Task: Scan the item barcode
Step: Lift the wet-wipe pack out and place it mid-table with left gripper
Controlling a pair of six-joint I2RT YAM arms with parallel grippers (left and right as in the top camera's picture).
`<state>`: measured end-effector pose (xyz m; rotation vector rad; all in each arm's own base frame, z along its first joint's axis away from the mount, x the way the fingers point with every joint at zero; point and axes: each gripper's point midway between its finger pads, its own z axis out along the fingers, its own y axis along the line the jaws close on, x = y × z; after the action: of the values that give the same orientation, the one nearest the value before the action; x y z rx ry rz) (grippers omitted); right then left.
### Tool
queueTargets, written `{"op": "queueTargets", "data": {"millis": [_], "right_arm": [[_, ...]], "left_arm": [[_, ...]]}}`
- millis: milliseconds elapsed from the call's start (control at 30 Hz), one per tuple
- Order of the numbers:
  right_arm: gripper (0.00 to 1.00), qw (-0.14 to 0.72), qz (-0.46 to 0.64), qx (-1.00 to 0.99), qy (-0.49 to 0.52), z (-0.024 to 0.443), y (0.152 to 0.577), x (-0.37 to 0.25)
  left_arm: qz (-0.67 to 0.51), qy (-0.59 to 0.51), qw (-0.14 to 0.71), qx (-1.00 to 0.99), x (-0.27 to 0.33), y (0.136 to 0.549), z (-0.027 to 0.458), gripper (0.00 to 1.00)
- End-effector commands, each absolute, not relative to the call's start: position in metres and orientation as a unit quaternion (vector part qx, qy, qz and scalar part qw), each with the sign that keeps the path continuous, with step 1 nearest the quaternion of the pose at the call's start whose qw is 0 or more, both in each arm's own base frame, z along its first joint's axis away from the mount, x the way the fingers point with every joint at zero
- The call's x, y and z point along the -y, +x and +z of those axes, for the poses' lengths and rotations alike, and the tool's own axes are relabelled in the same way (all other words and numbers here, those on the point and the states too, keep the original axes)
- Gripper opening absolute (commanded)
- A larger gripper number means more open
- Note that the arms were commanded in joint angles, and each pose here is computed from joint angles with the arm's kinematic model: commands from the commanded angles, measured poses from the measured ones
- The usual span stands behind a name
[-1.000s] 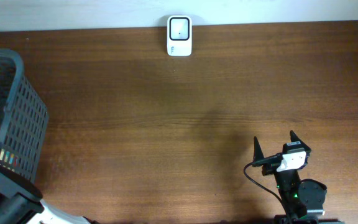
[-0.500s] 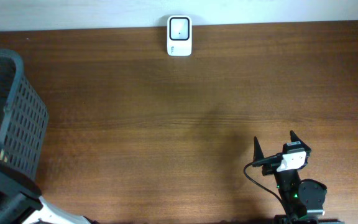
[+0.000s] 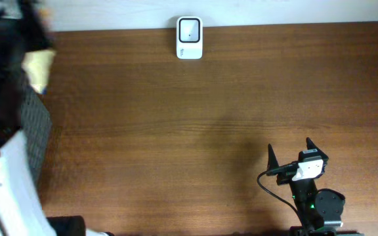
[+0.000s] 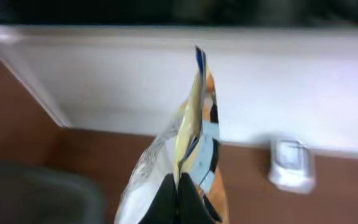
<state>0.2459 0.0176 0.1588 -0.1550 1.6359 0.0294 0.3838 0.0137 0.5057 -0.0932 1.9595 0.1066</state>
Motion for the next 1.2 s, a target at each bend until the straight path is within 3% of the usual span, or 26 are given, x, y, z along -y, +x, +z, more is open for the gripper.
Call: {"op": "queueTargets", "data": {"millis": [0, 100, 233, 400, 433, 500, 600, 633, 667, 700, 800, 833, 900, 933, 1033, 1167], "right_arm": [[0.99, 0.679, 0.019, -0.73, -0.074, 0.156, 0.246, -0.02], [0.99, 0.679, 0.019, -0.73, -0.074, 0.156, 0.246, -0.02], [0.99, 0.679, 0.019, -0.73, -0.074, 0.156, 0.246, -0.02], [0.99, 0.679, 0.019, -0.73, -0.074, 0.156, 0.246, -0.02], [0.99, 0.679, 0.019, -0.73, -0.074, 0.156, 0.246, -0.02], [0.99, 0.679, 0.019, -0.73, -0.074, 0.156, 0.246, -0.02], [0.99, 0.679, 0.019, -0.73, -0.074, 0.156, 0.246, -0.02], [0.99, 0.679, 0.019, -0.73, -0.074, 0.156, 0.246, -0.02], [0.99, 0.679, 0.019, -0.73, -0.074, 0.156, 0.246, -0.02], [0.99, 0.679, 0.019, -0.73, -0.074, 0.156, 0.246, -0.02], [0.99, 0.679, 0.019, -0.73, -0.074, 0.156, 0.246, -0.02], [0.99, 0.679, 0.019, -0.73, -0.074, 0.156, 0.246, -0.02], [0.99, 0.679, 0.019, -0.73, -0.074, 0.156, 0.246, -0.02], [0.99, 0.679, 0.019, -0.73, -0.074, 0.156, 0.246, -0.02], [0.99, 0.679, 0.019, -0.73, -0.074, 0.156, 0.246, -0.02], [0.99, 0.679, 0.019, -0.73, -0.074, 0.156, 0.246, -0.02]], "left_arm": [[0.014, 0.042, 0.47, -0.881, 0.055, 0.409, 0.442, 0.0], [0.029, 0.124, 0.319, -0.939, 0.105, 0.432, 0.327, 0.0], [0.08, 0.165, 0.183, -0.966, 0.123, 0.435, 0.202, 0.0], [0.022, 0.251, 0.155, -0.955, 0.21, 0.404, 0.149, 0.01], [-0.013, 0.269, 0.144, -0.952, 0.233, 0.395, 0.141, 0.11], [-0.047, 0.289, 0.146, -0.945, 0.266, 0.388, 0.132, 0.6], [-0.071, 0.284, 0.207, -0.934, 0.287, 0.408, 0.158, 0.8], [-0.077, 0.28, 0.23, -0.929, 0.29, 0.416, 0.176, 0.82], [-0.086, 0.271, 0.264, -0.921, 0.29, 0.428, 0.205, 0.82], [-0.094, 0.257, 0.301, -0.914, 0.283, 0.44, 0.239, 0.89], [-0.069, 0.18, 0.402, -0.895, 0.212, 0.466, 0.344, 0.99], [-0.025, 0.11, 0.432, -0.895, 0.147, 0.467, 0.381, 0.99], [0.061, -0.068, 0.433, -0.897, 0.02, 0.443, 0.41, 0.99], [0.111, -0.189, 0.409, -0.886, -0.055, 0.415, 0.41, 0.99], [0.15, -0.395, 0.329, -0.845, -0.172, 0.352, 0.384, 0.99], [0.178, -0.519, 0.263, -0.794, -0.254, 0.298, 0.352, 0.99]]}}
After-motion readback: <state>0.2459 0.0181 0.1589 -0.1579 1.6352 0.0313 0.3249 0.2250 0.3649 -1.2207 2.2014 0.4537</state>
